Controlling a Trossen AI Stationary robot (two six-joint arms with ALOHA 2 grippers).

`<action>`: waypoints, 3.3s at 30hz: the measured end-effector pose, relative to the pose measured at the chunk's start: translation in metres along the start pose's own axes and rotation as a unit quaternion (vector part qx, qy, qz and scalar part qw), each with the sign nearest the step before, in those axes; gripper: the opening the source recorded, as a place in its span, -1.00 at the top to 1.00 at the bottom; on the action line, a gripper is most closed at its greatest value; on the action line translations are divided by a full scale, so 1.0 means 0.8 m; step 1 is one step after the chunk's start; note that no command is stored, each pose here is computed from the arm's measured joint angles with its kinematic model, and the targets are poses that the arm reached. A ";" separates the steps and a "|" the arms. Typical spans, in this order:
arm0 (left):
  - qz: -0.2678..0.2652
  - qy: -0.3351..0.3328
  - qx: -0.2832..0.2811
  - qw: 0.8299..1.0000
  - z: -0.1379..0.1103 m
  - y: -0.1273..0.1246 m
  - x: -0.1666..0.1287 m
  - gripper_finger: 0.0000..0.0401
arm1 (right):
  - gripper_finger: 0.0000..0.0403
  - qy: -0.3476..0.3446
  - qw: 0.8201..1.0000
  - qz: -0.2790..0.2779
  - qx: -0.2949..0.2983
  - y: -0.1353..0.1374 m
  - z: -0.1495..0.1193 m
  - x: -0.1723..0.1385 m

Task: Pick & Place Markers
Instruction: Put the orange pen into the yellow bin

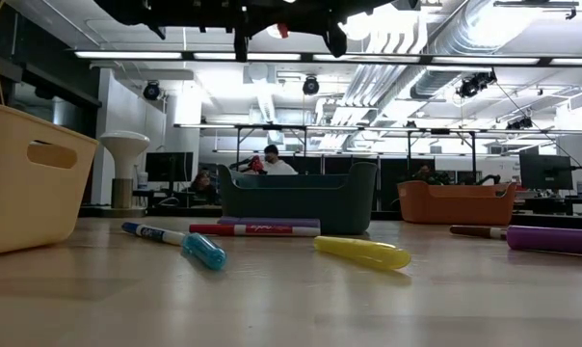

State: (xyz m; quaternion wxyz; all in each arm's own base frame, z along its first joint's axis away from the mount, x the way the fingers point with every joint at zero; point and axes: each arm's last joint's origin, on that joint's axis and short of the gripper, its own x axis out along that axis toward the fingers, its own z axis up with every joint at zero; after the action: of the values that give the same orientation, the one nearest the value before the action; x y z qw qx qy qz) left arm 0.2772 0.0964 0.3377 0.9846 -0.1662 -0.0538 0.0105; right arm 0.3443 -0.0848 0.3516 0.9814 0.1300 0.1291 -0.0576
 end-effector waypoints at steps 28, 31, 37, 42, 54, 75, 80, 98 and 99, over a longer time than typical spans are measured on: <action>0.064 0.161 -0.003 0.985 -0.017 -0.007 -0.039 0.86 | -0.10 0.136 0.981 -0.132 0.034 -0.031 -0.011 -0.068; 0.078 0.214 -0.014 0.974 -0.018 -0.016 -0.064 0.86 | -0.10 0.154 0.977 -0.142 0.033 -0.032 -0.014 -0.073; 0.073 0.314 -0.049 0.945 -0.025 -0.040 -0.114 0.86 | -0.10 0.167 0.975 -0.146 0.025 -0.032 -0.017 -0.076; 0.053 0.384 -0.064 0.920 -0.037 -0.064 -0.136 0.86 | -0.10 0.164 0.972 -0.164 0.022 -0.035 -0.016 -0.076; 0.031 0.574 -0.057 0.816 -0.084 -0.120 -0.166 0.86 | -0.10 0.155 0.970 -0.174 0.069 -0.035 -0.016 -0.076; 0.016 0.706 -0.023 0.707 -0.156 -0.192 -0.159 0.86 | -0.10 0.158 0.971 -0.170 0.056 -0.035 -0.016 -0.076; 0.018 0.715 -0.018 0.698 -0.177 -0.197 -0.142 0.86 | -0.10 0.162 0.973 -0.160 0.047 -0.034 -0.017 -0.076; 0.044 0.776 -0.038 0.628 -0.244 -0.200 -0.112 0.85 | -0.10 0.223 0.966 -0.127 -0.024 -0.034 -0.024 -0.093; 0.047 0.777 -0.042 0.626 -0.245 -0.199 -0.112 0.83 | -0.10 0.224 0.967 -0.123 -0.026 -0.035 -0.023 -0.096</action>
State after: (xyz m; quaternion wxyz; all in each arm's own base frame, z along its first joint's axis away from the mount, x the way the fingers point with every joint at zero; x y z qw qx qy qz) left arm 0.2100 -0.1218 0.1966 0.6508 -0.1558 0.7390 -0.0783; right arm 0.2621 -0.1009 0.3483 0.9160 0.0968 0.3618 -0.1436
